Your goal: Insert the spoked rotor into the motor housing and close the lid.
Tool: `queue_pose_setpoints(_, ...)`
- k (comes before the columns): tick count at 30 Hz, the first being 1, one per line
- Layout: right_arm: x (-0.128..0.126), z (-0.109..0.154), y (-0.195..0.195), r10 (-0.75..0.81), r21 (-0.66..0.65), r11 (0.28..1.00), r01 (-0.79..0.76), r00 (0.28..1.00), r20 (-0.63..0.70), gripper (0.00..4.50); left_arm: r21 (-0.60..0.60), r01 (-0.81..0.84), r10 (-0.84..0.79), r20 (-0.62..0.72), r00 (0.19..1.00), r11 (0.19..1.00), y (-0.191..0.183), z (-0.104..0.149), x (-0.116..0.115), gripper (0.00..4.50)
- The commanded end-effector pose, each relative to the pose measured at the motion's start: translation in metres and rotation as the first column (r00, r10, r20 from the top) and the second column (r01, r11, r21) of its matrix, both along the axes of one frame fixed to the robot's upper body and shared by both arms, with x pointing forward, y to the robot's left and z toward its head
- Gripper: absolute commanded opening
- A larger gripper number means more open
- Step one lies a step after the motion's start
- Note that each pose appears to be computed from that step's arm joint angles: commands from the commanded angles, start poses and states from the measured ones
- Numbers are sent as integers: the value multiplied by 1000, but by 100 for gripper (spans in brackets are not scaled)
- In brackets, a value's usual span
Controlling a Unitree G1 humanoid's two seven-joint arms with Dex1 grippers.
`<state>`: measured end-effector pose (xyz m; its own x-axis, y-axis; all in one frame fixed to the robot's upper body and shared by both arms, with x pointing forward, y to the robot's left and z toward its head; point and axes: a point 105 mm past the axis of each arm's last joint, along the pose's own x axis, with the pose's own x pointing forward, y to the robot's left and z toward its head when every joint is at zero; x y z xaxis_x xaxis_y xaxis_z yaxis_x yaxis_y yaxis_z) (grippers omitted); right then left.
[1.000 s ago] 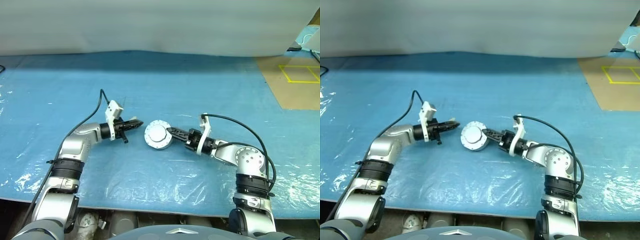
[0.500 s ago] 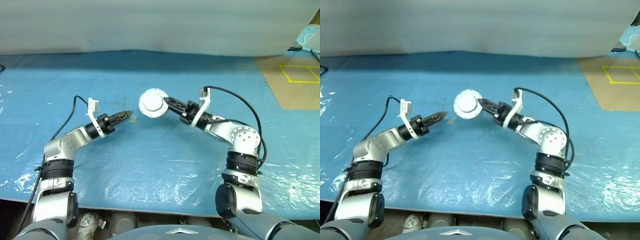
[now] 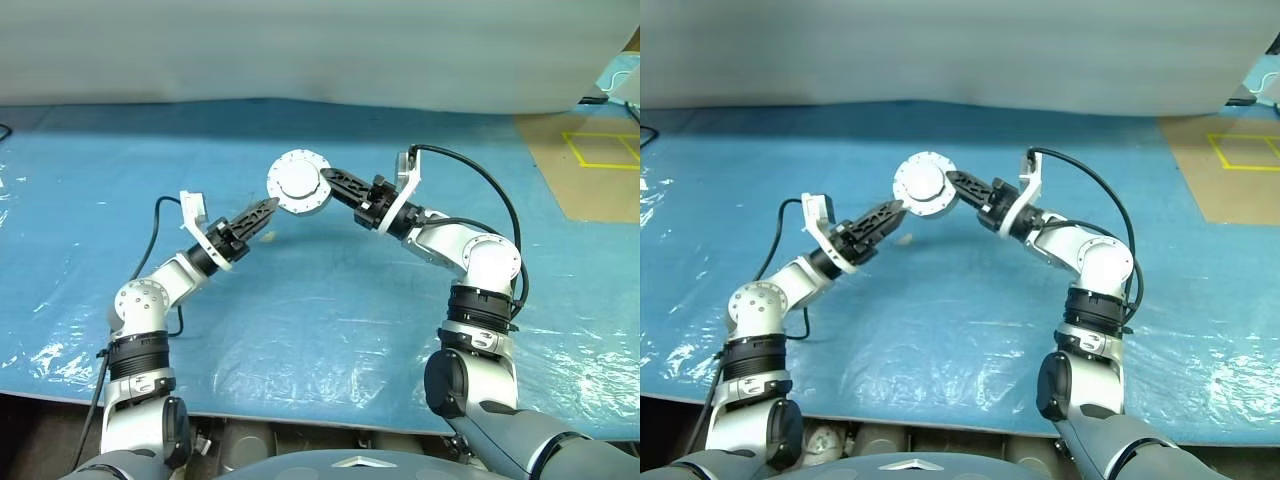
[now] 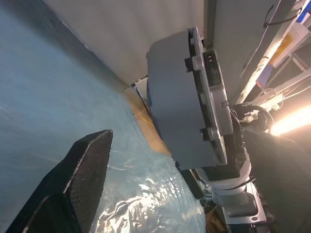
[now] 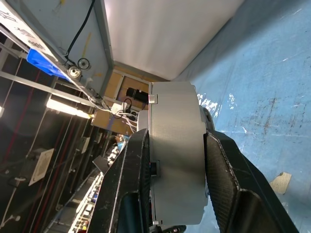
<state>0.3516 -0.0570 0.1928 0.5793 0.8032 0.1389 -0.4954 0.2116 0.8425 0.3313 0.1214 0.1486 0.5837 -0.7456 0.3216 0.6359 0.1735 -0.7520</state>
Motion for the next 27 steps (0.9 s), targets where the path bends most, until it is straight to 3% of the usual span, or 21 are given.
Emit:
queue_pose_setpoints(1,-9,24,6,51,56,997,-56,995,83,125,-33,4,-2,54,999,999,-5,16,0,447)
queue_pose_setpoints(13,-12,16,8,67,31,997,-68,996,54,125,-152,24,-14,64,998,988,-35,35,14,447)
queue_pose_setpoints(21,-11,11,9,54,12,998,-55,997,45,125,-146,29,-25,26,999,989,-54,24,19,447)
queue_pose_setpoints(27,-10,10,9,47,0,999,-48,998,48,125,-77,10,-10,2,1000,997,-54,8,21,276)
